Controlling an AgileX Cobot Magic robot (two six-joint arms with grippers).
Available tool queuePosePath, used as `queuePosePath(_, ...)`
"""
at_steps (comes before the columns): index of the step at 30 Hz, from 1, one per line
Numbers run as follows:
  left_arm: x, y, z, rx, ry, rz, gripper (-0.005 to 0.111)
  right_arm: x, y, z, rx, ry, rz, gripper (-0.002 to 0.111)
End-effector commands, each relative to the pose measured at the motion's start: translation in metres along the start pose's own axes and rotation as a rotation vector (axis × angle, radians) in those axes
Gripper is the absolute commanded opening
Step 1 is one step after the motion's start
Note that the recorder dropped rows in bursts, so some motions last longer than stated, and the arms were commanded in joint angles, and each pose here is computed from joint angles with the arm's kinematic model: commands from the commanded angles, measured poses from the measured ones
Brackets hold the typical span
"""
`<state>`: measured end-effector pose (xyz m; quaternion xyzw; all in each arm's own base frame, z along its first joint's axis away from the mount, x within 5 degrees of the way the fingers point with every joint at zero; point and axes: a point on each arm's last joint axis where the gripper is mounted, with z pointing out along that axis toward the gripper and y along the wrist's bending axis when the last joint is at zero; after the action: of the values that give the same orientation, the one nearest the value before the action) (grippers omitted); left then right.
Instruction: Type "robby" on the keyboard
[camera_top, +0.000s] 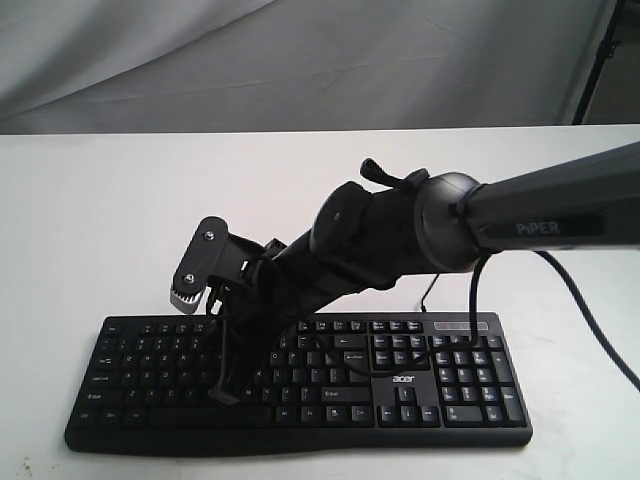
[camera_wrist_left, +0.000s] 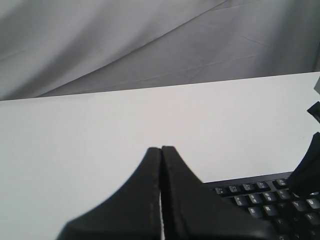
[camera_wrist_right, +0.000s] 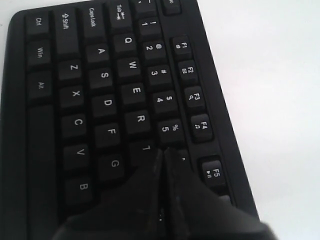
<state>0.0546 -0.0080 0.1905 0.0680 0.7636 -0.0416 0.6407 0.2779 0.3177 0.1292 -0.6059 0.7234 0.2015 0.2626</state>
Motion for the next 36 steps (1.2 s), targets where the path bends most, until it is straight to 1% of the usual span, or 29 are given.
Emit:
queuePosePath(1,0.001,0.0,0.0,0.005,-0.005,0.003,0.0,-0.004,0.002,0.0,0.011,-0.009,-0.005,0.0)
queuePosePath(11,0.001,0.0,0.0,0.005,-0.005,0.003,0.0,0.004,0.004,0.014,0.0,0.016,0.008,0.0)
queuePosePath(17,0.001,0.0,0.0,0.005,-0.005,0.003,0.0,0.002,0.005,0.012,0.007,0.009,0.004,0.0)
queuePosePath(20,0.001,0.0,0.0,0.005,-0.005,0.003,0.0,-0.006,0.004,0.002,0.019,-0.014,-0.003,0.0)
queuePosePath(24,0.001,0.0,0.0,0.005,-0.005,0.003,0.0,-0.029,0.005,-0.03,0.062,-0.093,-0.031,0.0)
queuePosePath(27,0.001,0.0,0.0,0.005,-0.005,0.003,0.0,-0.038,0.006,-0.049,0.093,-0.13,-0.049,0.0)
queuePosePath(29,0.001,0.0,0.0,0.005,-0.005,0.003,0.0,-0.04,0.009,-0.067,0.146,-0.152,-0.058,0.0)
queuePosePath(30,0.001,0.0,0.0,0.005,-0.005,0.003,0.0,-0.037,0.011,-0.082,0.207,-0.163,-0.062,0.0)
queuePosePath(31,0.001,0.0,0.0,0.005,-0.005,0.003,0.0,-0.036,0.012,-0.09,0.239,-0.172,-0.057,0.0)
queuePosePath(34,0.001,0.0,0.0,0.005,-0.005,0.003,0.0,-0.029,0.021,-0.124,0.337,-0.215,-0.043,0.0)
queuePosePath(36,0.001,0.0,0.0,0.005,-0.005,0.003,0.0,-0.023,0.028,-0.149,0.424,-0.257,-0.039,0.0)
